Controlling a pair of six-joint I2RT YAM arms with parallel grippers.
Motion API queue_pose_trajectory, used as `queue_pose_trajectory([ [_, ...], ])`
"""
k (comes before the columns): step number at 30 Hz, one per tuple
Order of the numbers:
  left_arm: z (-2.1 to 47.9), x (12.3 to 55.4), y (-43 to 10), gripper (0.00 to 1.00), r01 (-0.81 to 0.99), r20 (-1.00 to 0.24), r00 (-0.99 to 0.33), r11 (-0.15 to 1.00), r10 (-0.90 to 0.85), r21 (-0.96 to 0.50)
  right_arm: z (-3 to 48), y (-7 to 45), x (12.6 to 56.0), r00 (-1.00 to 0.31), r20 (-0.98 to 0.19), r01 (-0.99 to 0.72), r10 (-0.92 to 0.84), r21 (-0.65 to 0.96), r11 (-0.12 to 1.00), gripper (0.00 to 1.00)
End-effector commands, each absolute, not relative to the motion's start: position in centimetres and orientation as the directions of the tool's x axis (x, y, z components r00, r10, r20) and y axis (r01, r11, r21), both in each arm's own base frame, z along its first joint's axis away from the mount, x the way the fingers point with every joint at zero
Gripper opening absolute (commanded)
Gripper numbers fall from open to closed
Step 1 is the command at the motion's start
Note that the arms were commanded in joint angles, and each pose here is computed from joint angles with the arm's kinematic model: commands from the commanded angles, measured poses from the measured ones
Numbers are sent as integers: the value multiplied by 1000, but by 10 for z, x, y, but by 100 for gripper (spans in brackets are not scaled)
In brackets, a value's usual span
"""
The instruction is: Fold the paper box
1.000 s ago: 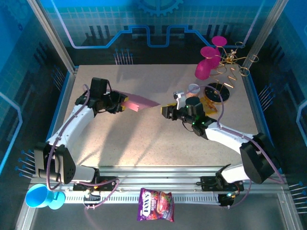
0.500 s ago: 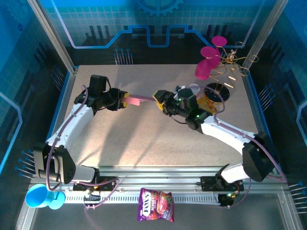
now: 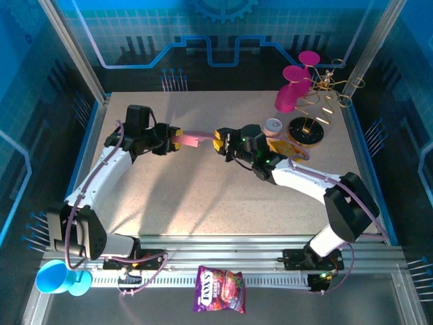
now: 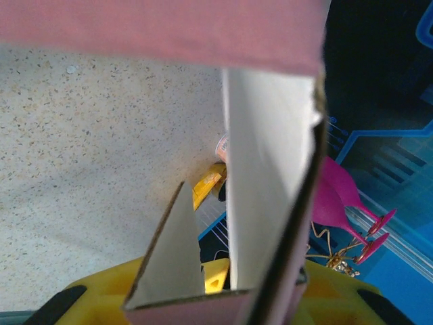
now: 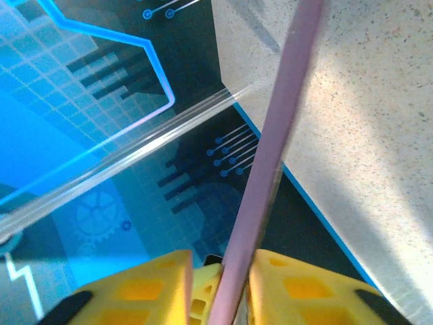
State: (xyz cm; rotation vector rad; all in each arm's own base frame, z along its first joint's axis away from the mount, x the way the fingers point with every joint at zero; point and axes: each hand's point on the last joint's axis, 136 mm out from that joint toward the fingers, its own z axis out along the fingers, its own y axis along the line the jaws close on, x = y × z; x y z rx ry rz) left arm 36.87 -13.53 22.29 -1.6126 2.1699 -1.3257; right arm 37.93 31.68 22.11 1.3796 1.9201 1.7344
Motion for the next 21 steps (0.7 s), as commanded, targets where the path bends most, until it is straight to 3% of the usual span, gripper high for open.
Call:
queue_pose_trajectory([
  [1, 242, 372, -143, 10, -678, 388, -457, 31, -800, -735, 230, 316, 397, -493, 483, 485, 723, 843, -232, 25],
  [3, 243, 373, -143, 9, -677, 390, -460, 31, -798, -736, 230, 318, 401, -491, 494, 484, 718, 839, -247, 20],
  [7, 244, 372, -143, 12, -674, 388, -465, 35, -796, -738, 238, 308, 410, -471, 484, 451, 737, 851, -271, 0],
  [12, 249, 366, -138, 37, -668, 367, -471, 52, -802, -743, 262, 294, 411, -476, 414, 406, 776, 886, -224, 0],
  [16, 268, 356, -130, 67, -634, 296, -498, 111, -815, -765, 276, 280, 402, -452, 360, 413, 816, 896, -166, 0],
  [18, 289, 348, -124, 74, -599, 218, -526, 177, -822, -781, 289, 268, 397, -429, 303, 413, 851, 904, -114, 0],
  [21, 328, 332, -109, 74, -533, 53, -558, 309, -828, -787, 315, 251, 388, -412, 193, 409, 891, 912, -8, 0],
])
